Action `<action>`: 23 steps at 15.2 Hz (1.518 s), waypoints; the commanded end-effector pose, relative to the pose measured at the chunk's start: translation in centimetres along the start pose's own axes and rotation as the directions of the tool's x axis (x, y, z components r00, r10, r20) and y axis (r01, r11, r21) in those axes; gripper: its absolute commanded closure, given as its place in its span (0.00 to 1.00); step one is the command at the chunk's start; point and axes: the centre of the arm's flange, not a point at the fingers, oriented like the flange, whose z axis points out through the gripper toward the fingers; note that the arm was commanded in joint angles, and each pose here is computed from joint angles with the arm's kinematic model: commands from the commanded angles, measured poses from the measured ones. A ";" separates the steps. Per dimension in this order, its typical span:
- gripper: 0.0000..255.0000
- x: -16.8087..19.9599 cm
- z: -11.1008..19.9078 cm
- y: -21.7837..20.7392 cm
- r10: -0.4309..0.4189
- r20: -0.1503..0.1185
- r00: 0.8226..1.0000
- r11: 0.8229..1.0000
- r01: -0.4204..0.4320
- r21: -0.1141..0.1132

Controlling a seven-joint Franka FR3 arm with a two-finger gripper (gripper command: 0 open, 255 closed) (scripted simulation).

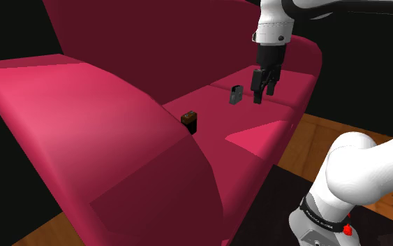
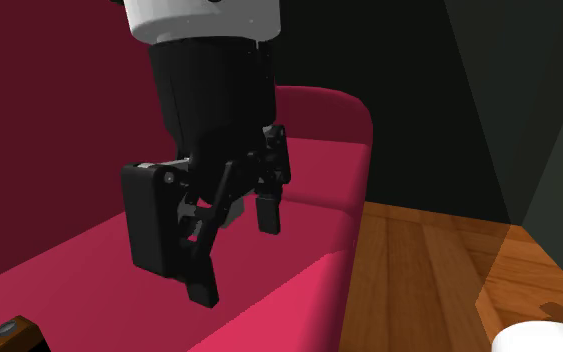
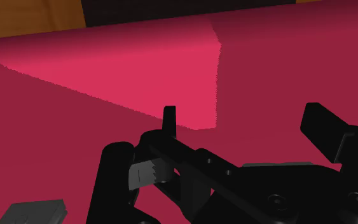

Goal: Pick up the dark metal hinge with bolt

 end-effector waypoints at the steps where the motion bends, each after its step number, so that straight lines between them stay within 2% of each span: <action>1: 0.00 0.0 0.0 0.0 0.000 0.000 1.000 1.000 0.000 0.000; 6: 0.00 1.6 1.2 6.4 -0.123 -0.027 0.992 0.992 0.123 0.012; 12: 0.00 4.6 2.7 13.7 -0.267 -0.061 0.962 0.963 0.269 0.022; 17: 0.00 7.9 4.0 19.4 -0.382 -0.091 0.920 0.922 0.386 0.026; 23: 0.00 12.8 5.5 25.6 -0.511 -0.126 0.850 0.855 0.518 0.026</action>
